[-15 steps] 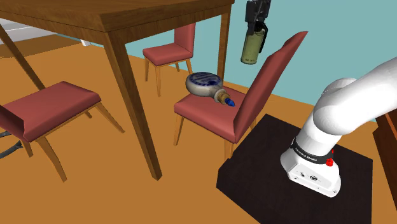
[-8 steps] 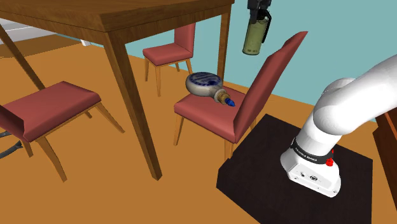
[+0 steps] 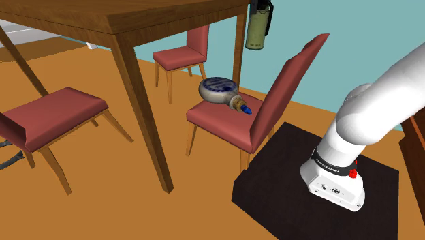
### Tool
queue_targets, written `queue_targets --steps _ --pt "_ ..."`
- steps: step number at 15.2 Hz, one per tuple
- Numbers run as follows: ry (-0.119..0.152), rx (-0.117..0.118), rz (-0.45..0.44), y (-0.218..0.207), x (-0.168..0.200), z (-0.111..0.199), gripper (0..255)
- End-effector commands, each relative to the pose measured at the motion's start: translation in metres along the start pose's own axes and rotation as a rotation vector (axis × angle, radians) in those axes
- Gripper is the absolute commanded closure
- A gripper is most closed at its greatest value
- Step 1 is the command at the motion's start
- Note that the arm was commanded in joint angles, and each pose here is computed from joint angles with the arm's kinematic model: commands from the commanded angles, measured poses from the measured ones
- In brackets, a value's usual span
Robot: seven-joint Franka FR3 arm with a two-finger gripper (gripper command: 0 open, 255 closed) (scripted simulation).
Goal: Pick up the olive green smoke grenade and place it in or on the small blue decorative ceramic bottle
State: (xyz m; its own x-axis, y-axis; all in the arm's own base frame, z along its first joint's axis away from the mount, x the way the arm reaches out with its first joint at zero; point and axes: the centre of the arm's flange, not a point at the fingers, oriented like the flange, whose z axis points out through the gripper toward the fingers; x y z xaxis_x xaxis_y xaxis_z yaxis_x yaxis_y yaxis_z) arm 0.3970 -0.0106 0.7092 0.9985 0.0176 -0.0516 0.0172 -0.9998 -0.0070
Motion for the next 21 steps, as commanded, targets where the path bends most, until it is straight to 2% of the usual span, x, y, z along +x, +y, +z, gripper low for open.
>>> queue_targets --steps 1,7,8,21 --pt "0.001 0.001 0.000 -0.014 0.025 -0.005 255" --pt "0.001 0.001 0.000 -0.056 0.088 -0.027 255" --pt "0.001 0.001 0.000 -0.069 0.108 -0.033 255" --pt "0.001 0.001 0.000 -0.069 0.112 0.035 255"
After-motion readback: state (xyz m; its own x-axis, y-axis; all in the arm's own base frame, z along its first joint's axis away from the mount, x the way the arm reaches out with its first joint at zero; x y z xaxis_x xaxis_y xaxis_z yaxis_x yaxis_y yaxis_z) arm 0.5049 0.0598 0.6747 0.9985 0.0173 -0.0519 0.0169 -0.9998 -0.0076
